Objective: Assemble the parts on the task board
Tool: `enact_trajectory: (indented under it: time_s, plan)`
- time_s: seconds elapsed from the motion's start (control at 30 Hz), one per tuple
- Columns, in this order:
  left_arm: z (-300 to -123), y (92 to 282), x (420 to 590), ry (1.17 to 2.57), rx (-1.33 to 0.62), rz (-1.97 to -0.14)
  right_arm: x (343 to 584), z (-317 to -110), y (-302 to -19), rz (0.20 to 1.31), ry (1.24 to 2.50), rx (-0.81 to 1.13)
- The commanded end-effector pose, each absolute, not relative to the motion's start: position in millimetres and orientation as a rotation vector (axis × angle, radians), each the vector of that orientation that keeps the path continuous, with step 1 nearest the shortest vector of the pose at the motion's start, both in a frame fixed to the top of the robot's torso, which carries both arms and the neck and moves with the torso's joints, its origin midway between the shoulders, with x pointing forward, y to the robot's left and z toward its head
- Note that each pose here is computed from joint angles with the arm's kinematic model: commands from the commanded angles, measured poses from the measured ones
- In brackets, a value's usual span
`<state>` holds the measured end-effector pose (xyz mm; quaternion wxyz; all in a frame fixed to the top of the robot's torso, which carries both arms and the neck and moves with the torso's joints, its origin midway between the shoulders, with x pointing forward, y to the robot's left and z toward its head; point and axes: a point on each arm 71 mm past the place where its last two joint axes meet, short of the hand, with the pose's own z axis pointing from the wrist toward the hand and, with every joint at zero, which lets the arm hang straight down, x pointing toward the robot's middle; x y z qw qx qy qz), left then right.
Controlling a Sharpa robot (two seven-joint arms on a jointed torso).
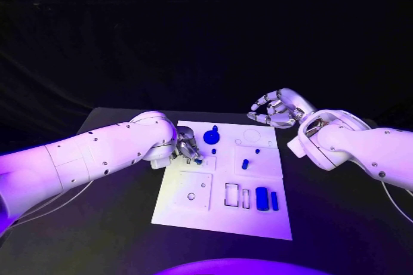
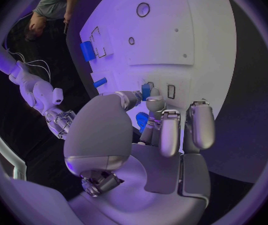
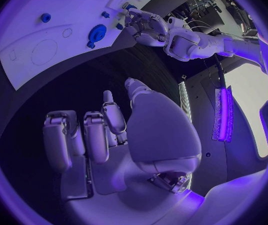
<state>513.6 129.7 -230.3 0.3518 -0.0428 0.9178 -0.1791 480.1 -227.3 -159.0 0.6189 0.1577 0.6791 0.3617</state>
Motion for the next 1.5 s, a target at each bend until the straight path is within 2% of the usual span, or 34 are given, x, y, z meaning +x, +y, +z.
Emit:
enact_trajectory:
  time_s: [0.03,1.0,1.5]
  plan:
    - [-231.1,127.1,513.9,2.357,-0.081,-0.444,479.6,-159.4,-225.8,0.836,1.566,0.344]
    - [-235.2,129.2,514.3,2.350,-0.078,-0.399,479.4,-160.3,-225.8,0.836,1.567,0.343]
    - [-236.3,123.3,511.3,2.354,-0.050,-0.411,479.2,-161.2,-225.1,0.838,1.569,0.342]
